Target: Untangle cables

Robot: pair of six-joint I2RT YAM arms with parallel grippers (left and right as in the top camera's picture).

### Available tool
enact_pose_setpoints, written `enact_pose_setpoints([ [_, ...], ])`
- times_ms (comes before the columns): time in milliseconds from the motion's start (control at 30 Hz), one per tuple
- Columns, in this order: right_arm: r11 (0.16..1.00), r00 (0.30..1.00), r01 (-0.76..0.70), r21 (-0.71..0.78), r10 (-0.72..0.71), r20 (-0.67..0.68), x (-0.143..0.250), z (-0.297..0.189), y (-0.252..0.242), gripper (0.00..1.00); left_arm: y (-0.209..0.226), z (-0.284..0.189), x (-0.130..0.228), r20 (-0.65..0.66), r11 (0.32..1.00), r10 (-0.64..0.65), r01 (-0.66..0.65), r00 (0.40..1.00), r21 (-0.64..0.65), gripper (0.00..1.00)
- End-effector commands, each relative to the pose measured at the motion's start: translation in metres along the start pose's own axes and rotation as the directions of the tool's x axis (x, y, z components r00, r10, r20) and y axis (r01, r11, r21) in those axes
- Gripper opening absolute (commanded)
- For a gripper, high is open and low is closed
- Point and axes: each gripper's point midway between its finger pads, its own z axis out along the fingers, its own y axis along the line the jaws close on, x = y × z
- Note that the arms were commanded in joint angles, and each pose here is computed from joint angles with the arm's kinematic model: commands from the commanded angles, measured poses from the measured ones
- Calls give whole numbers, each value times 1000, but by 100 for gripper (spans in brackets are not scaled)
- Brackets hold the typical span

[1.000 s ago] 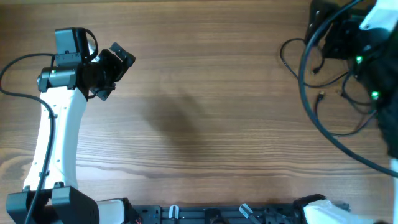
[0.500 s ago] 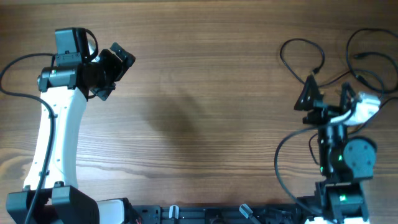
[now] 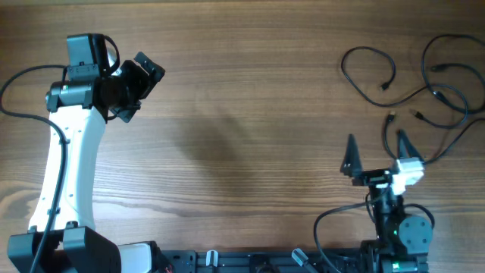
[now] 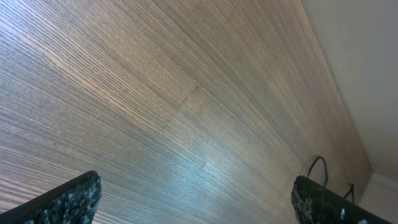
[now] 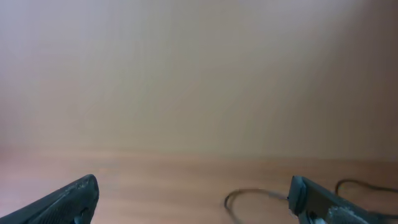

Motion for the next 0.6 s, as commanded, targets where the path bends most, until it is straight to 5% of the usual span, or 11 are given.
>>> enact_pose_setpoints([
  [0,996,981,-23,-87,6,-195,51,-6,15,100,1,0,-4,8,1000,9,-9,1000,-4,100],
  [567,997,975,-33,-71,16,-219,56,-5,12,100,1,0,-4,8,1000,8,-8,1000,-4,100],
])
